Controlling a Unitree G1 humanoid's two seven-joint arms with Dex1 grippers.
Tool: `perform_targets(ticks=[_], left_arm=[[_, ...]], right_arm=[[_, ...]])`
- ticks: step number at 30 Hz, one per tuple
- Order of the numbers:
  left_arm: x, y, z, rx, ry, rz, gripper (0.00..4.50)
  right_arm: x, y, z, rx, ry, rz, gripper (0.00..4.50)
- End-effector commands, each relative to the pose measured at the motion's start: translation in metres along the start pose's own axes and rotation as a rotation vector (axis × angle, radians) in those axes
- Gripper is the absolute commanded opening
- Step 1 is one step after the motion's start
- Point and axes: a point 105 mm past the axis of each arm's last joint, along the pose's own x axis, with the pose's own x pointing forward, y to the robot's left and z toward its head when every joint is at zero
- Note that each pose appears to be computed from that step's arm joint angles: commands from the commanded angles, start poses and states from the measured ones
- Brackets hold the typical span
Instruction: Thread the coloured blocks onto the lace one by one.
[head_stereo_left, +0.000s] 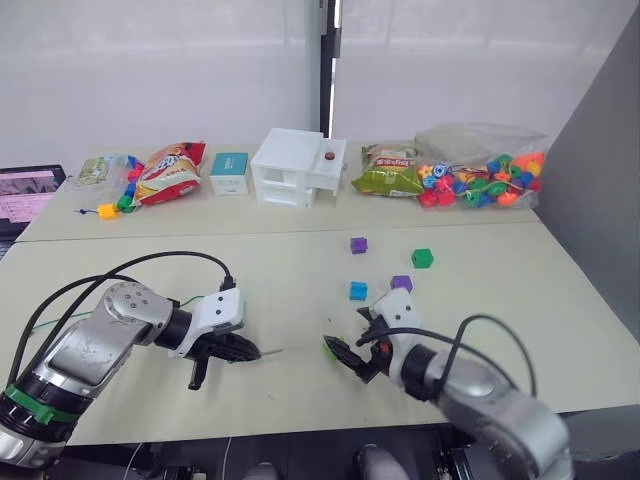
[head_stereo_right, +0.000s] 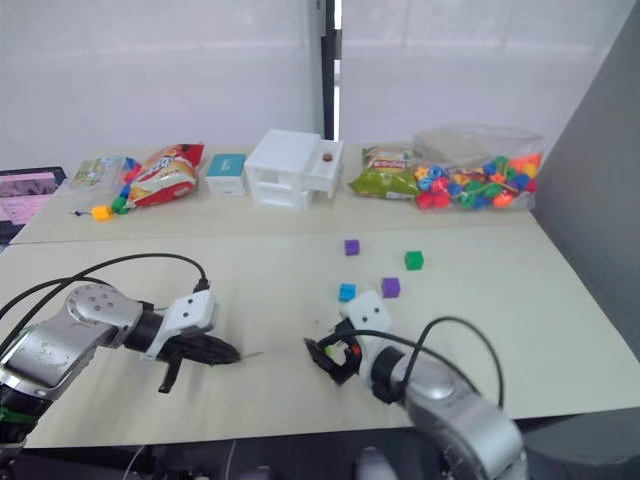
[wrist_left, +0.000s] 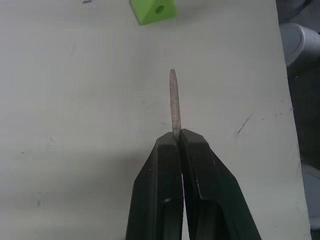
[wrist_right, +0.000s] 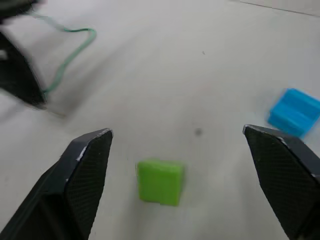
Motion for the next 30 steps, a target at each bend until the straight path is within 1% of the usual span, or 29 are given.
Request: perform_targets(ticks=[1, 5, 9, 15, 18, 20, 23, 30], left_arm=[[-0.003, -0.004, 0.009, 0.026, -0.029, 0.014, 0.0], [0.002, -0.01, 0.011, 0.022, -0.024, 0.009, 0.0], [0.001, -0.011, 0.015, -0.002, -0.028, 0.029, 0.0], [0.0, -0.014, 0.013, -0.01, -0.019, 0.041, 0.0], [0.0, -0.015, 0.011, -0.01, -0.007, 0.046, 0.0], [-0.001, -0.016, 0.011, -0.011, -0.004, 0.048, 0.0], [-0.002, -0.016, 0.01, -0.012, -0.001, 0.052, 0.0], [-0.001, -0.015, 0.011, -0.015, -0.001, 0.055, 0.0]], right_arm=[[-0.009, 0.016, 0.004, -0.052, 0.048, 0.298, 4.45], [-0.001, -0.01, -0.005, -0.178, 0.13, 0.431, 4.45], [0.017, -0.032, -0.019, -0.349, 0.188, 0.506, 4.45], [0.037, -0.041, -0.029, -0.52, 0.208, 0.596, 4.45], [0.042, -0.042, -0.029, -0.548, 0.209, 0.634, 4.45], [0.043, -0.043, -0.034, -0.577, 0.233, 0.655, 4.45], [0.044, -0.048, -0.041, -0.605, 0.258, 0.664, 3.68], [0.045, -0.051, -0.045, -0.573, 0.264, 0.646, 1.32]])
